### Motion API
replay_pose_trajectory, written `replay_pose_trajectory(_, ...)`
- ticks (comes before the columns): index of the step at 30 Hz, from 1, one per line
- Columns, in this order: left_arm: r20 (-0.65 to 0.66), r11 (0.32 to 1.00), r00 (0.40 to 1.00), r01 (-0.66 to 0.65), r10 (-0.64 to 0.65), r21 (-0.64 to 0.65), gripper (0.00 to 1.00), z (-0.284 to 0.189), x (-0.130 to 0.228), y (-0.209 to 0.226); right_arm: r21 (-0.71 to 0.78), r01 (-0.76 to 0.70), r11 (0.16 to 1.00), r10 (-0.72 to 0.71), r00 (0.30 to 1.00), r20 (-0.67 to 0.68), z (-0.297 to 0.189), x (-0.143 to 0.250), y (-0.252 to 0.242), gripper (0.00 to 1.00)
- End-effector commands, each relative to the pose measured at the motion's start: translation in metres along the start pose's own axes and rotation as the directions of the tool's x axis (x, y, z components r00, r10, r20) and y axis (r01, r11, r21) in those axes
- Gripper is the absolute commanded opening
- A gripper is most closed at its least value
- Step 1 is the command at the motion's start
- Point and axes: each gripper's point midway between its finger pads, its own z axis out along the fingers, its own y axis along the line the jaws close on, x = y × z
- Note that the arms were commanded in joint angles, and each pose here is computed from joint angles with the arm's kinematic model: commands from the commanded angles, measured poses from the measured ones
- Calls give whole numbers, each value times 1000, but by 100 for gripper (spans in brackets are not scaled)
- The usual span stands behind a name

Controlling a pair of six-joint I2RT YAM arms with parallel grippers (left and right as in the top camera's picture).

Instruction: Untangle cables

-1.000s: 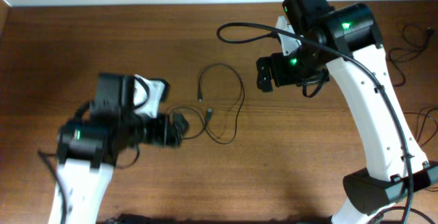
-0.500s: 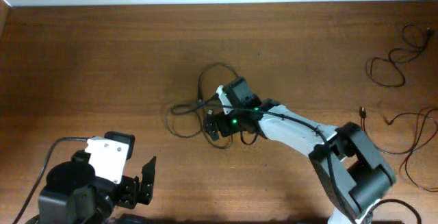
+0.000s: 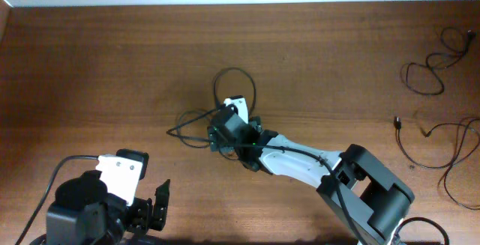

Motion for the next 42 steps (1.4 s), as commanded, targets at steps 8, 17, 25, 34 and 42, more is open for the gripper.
replay_pose_trajectory(8, 7, 1000, 1000, -14, 14, -5, 99, -2, -1, 1, 60, 100, 993, -97, 994, -49, 29, 44, 4, 98)
replay_pose_trajectory(17, -41, 1000, 999, -15, 15, -3, 99, -2, 11, 0, 190, 117, 975, -74, 973, -220, 33, 3, -89, 4)
replay_pose_trajectory(25, -41, 1000, 999, -15, 15, -3, 99, -2, 11, 0, 370, 27, 928, -78, 989, 124, -17, -184, -351, 4)
replay_pose_trajectory(34, -41, 1000, 999, -15, 15, -3, 99, -2, 11, 0, 577, -131, 806, -24, 967, 252, -11, -174, -486, 7)
replay_pose_trajectory(42, -41, 1000, 999, -15, 15, -3, 99, -2, 11, 0, 633, -150, 760, -41, 960, 276, -137, -223, -453, 99)
